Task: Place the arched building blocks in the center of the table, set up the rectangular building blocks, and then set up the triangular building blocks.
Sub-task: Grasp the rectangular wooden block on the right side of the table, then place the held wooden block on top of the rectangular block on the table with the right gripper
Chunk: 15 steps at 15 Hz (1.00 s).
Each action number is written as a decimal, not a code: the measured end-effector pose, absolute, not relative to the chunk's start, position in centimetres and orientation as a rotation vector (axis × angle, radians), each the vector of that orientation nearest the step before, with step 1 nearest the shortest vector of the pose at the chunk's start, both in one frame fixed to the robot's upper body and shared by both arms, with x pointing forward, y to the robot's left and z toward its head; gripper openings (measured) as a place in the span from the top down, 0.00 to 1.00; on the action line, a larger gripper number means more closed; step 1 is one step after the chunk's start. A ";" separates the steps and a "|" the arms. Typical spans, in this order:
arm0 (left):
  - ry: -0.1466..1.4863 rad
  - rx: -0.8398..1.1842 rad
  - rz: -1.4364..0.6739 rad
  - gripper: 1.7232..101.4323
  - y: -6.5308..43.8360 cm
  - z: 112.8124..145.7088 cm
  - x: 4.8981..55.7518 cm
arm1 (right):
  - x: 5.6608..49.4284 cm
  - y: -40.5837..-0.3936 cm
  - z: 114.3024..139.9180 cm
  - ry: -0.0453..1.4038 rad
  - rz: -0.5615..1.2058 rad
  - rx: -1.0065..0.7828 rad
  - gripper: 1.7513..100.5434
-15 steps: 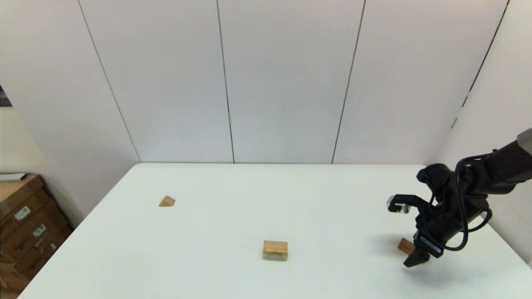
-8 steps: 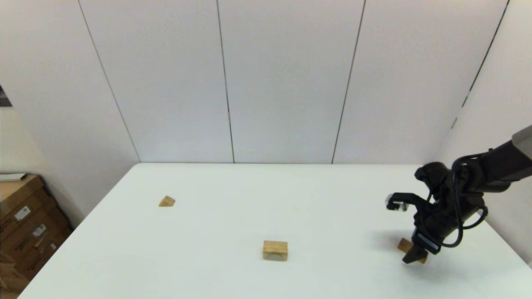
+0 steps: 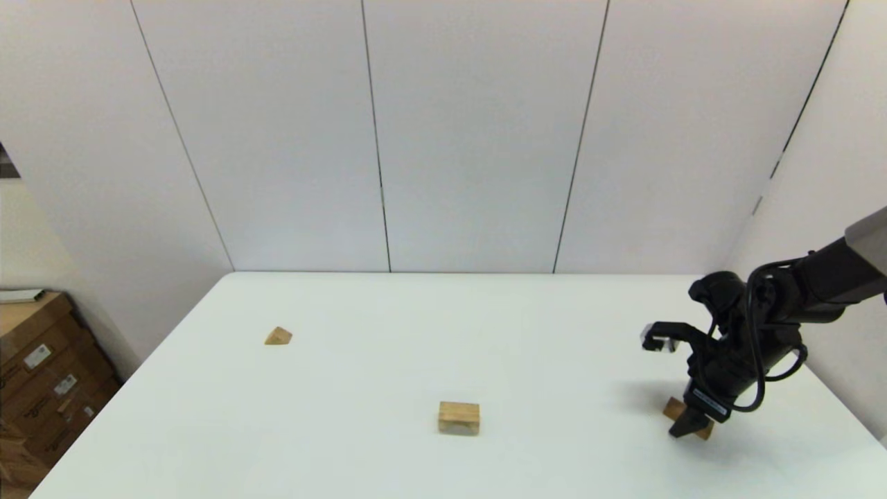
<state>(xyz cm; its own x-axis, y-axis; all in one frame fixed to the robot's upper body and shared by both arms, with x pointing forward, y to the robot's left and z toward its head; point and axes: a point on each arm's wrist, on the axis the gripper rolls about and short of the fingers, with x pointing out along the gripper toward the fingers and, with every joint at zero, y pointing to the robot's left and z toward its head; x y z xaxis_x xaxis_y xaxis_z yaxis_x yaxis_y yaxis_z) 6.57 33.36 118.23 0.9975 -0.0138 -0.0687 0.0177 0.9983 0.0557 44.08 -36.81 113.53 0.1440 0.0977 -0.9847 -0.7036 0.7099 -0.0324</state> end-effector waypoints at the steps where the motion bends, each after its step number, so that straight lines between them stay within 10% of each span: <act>1: 0.068 0.056 -0.016 0.04 33.4 118.2 6.6 | 44.1 -36.8 113.5 1.307 0.624 -0.571 0.03; 10: 0.068 0.056 -0.015 0.04 33.4 118.2 6.6 | 44.1 -36.7 113.7 1.308 0.624 -0.573 0.77; 15: 0.068 0.057 -0.016 0.04 33.4 118.2 6.6 | 43.7 -36.8 115.0 1.296 0.606 -0.570 0.77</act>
